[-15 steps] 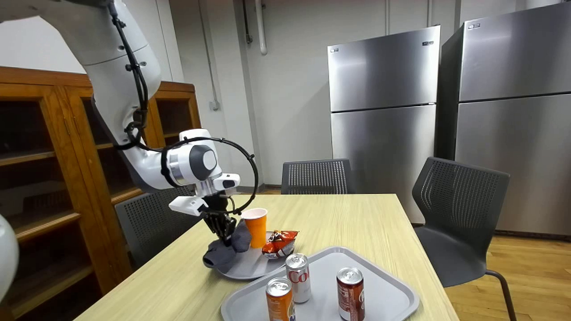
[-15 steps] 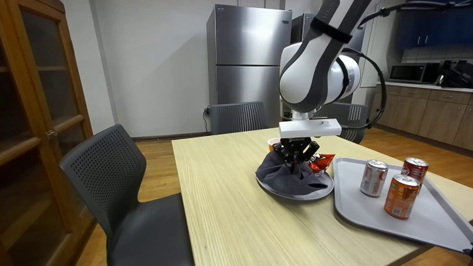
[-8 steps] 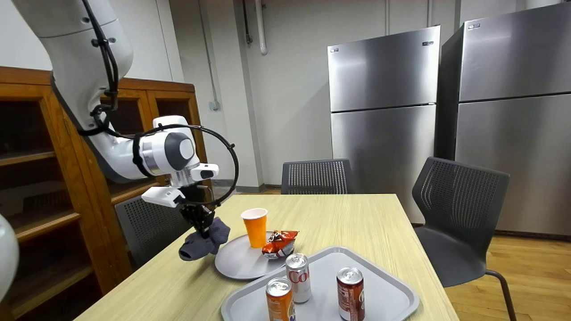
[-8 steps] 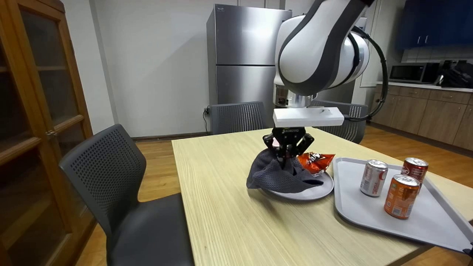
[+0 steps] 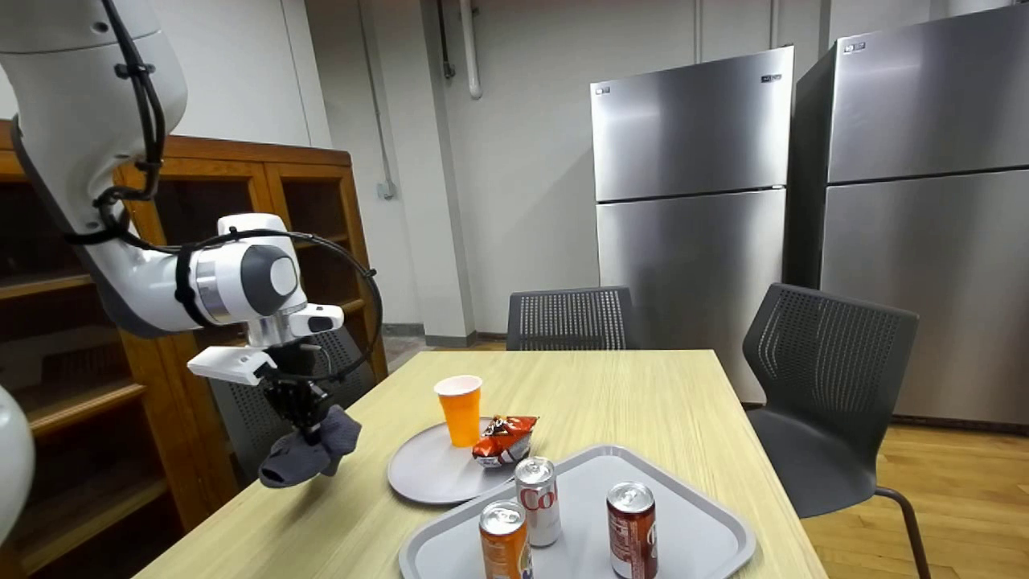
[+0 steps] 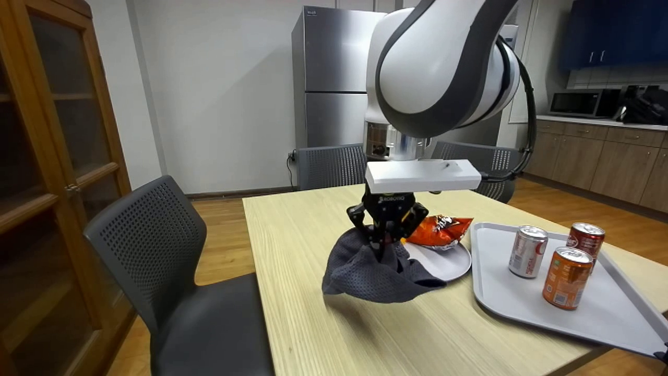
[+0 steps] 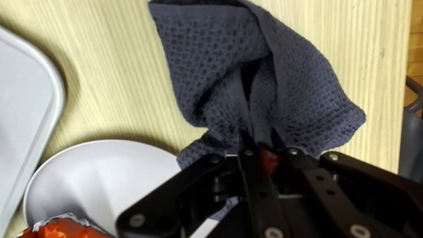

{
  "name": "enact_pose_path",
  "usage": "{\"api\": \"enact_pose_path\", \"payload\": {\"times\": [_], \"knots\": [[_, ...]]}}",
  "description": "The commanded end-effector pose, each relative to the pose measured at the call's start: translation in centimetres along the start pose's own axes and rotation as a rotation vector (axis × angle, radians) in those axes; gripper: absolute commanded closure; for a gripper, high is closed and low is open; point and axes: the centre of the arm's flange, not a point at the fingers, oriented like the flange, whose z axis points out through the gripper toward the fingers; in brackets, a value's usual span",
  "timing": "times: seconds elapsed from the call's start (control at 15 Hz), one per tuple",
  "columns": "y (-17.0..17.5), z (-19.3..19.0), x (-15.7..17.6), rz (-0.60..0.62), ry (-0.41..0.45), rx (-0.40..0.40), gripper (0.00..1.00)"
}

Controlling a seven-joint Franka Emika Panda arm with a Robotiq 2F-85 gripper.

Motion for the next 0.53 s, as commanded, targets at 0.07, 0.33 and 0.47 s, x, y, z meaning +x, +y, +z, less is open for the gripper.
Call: {"api": "enact_pose_path", "payload": {"times": [0.07,0.33,0.47], "knots": [[-2.5,0.5,-2.0,-0.069,-0.038,0.027,0.97],[-3.6,2.1,-3.2,-0.108,-0.081,0.023,0.97],[-4.0,3.2,-3.5,-0.112,-0.104,0.009,0.97]]}}
